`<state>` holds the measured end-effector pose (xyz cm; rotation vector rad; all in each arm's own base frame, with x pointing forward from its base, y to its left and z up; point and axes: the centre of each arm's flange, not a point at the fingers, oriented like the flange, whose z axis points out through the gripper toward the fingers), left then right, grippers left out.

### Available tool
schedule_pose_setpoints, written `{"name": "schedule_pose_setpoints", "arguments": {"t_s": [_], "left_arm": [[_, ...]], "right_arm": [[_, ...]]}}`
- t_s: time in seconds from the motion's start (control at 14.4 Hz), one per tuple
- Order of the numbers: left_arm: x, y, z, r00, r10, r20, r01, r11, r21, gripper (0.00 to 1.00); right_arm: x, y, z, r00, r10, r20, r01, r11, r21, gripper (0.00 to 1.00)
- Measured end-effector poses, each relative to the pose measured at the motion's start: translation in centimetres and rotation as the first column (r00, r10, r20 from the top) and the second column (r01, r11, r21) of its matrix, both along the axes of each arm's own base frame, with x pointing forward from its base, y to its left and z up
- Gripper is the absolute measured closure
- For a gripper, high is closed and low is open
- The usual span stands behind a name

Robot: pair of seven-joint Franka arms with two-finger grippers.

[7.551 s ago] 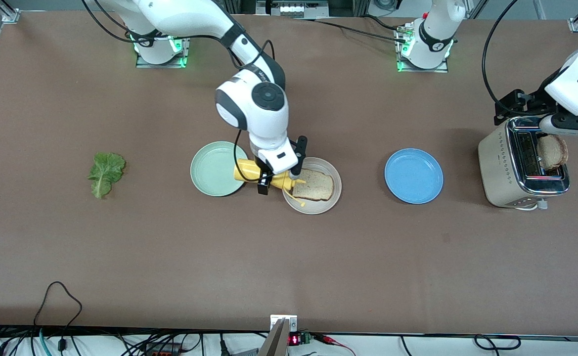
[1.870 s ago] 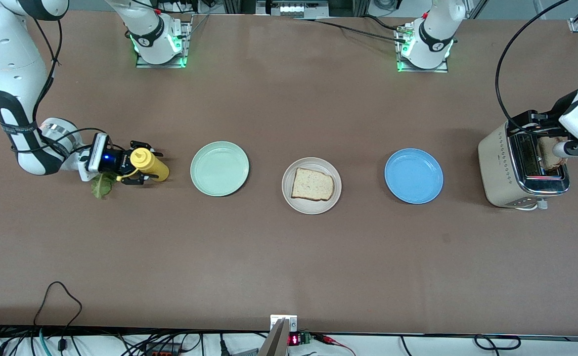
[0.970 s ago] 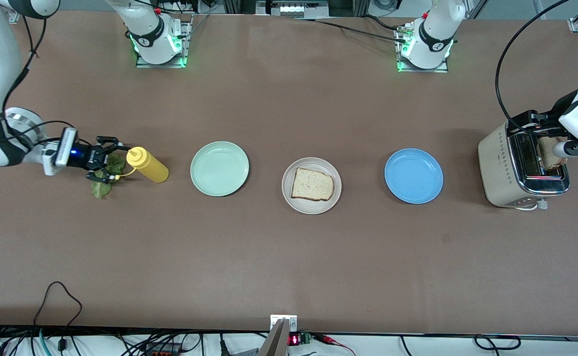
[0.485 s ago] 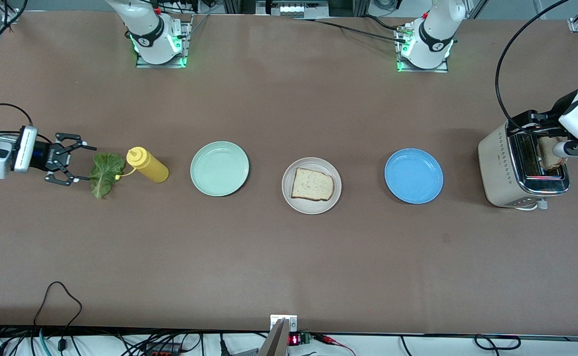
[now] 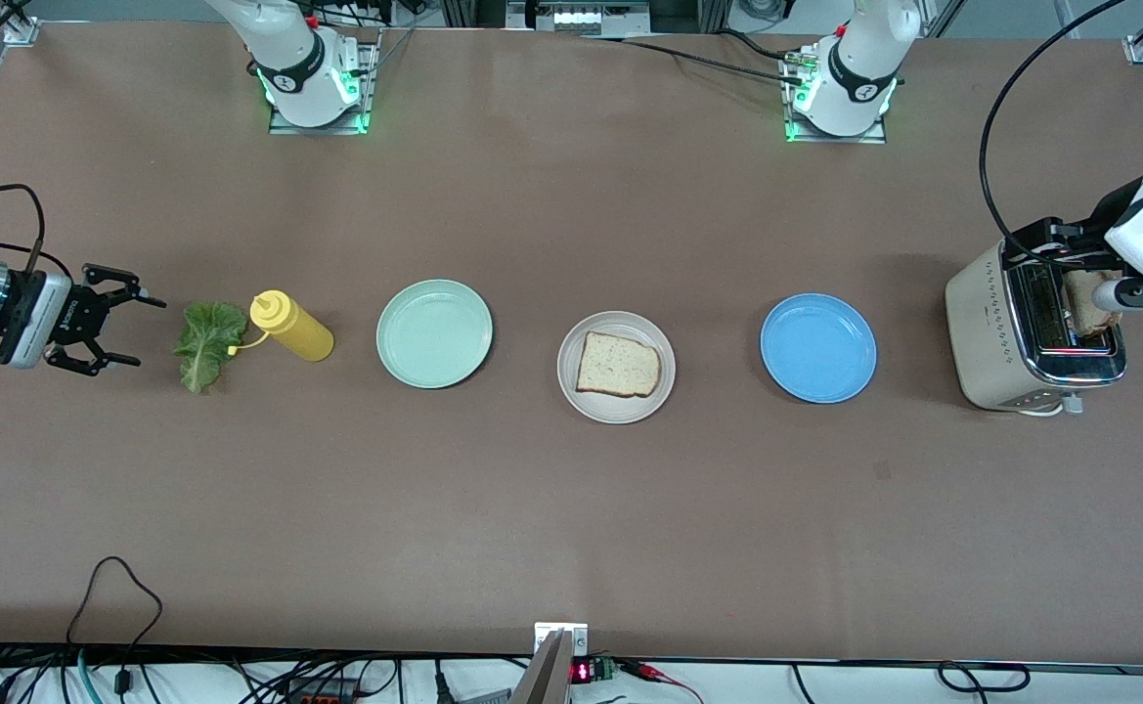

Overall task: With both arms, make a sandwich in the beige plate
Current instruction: 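Release the yellow bottle and move the right gripper to the lettuce, then grasp the green lettuce leaf with the right gripper and lift it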

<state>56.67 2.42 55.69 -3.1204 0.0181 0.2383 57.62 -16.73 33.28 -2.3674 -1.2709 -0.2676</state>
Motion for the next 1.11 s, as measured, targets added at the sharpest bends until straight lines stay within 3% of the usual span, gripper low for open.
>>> {"name": "schedule_pose_setpoints", "arguments": {"t_s": [0.21, 0.35, 0.62, 0.76, 0.83, 0.97, 1.11], "left_arm": [[0.0, 0.0, 0.0, 1.000, 0.000, -0.001, 0.000, 1.000, 0.000, 0.00], [0.0, 0.0, 0.0, 1.000, 0.000, -0.001, 0.000, 1.000, 0.000, 0.00], [0.0, 0.0, 0.0, 1.000, 0.000, -0.001, 0.000, 1.000, 0.000, 0.00], [0.0, 0.0, 0.0, 1.000, 0.000, -0.001, 0.000, 1.000, 0.000, 0.00], [0.0, 0.0, 0.0, 1.000, 0.000, -0.001, 0.000, 1.000, 0.000, 0.00], [0.0, 0.0, 0.0, 1.000, 0.000, -0.001, 0.000, 1.000, 0.000, 0.00], [0.0, 0.0, 0.0, 1.000, 0.000, -0.001, 0.000, 1.000, 0.000, 0.00]], "right_arm": [[0.7, 1.0, 1.5, 0.982, -0.174, -0.069, 0.162, 0.975, -0.152, 0.00], [1.0, 1.8, 1.7, 0.943, -0.317, -0.104, 0.288, 0.931, -0.224, 0.00], [1.0, 3.1, 0.6, 0.771, -0.611, -0.179, 0.533, 0.774, -0.341, 0.00], [1.1, 4.4, -0.7, 0.685, -0.711, -0.157, 0.611, 0.679, -0.407, 0.00], [1.2, 4.9, -1.6, 0.658, -0.741, -0.136, 0.634, 0.642, -0.430, 0.00], [1.5, 5.6, -4.2, 0.632, -0.769, -0.090, 0.664, 0.599, -0.448, 0.00], [1.7, 5.4, -7.1, 0.627, -0.777, -0.063, 0.672, 0.580, -0.461, 0.00]]}}
